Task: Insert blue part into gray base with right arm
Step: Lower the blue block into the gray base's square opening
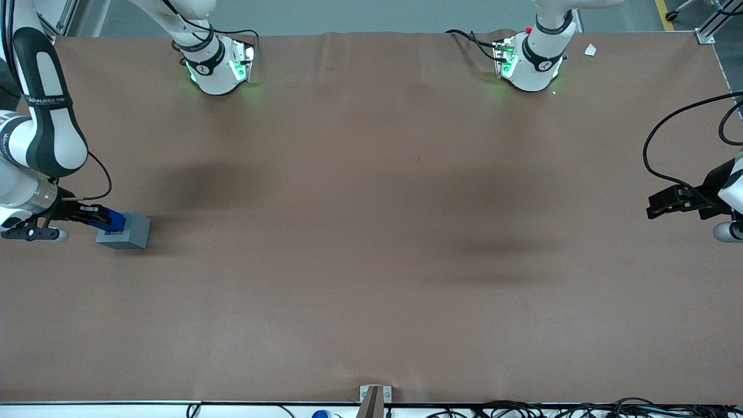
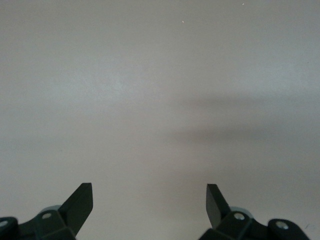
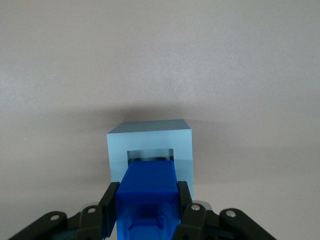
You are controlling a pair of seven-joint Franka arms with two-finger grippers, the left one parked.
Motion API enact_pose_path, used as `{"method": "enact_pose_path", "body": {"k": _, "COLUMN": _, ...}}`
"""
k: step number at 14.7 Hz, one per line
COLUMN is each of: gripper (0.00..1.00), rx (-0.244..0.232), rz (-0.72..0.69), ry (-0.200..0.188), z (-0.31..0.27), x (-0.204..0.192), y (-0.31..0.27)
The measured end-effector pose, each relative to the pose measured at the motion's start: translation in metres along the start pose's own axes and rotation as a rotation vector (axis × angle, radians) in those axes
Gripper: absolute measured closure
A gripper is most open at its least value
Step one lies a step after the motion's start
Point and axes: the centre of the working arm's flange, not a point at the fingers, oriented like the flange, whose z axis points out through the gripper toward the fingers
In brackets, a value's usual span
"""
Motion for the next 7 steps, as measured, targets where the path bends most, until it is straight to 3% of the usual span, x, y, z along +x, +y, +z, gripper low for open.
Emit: {"method": "enact_pose_path", "body": {"k": 7, "gripper": 0.49, "rx": 0.002, "rz": 0.004, "ry": 0.007, "z": 0.0023, "x": 0.0011, "y": 0.0003}}
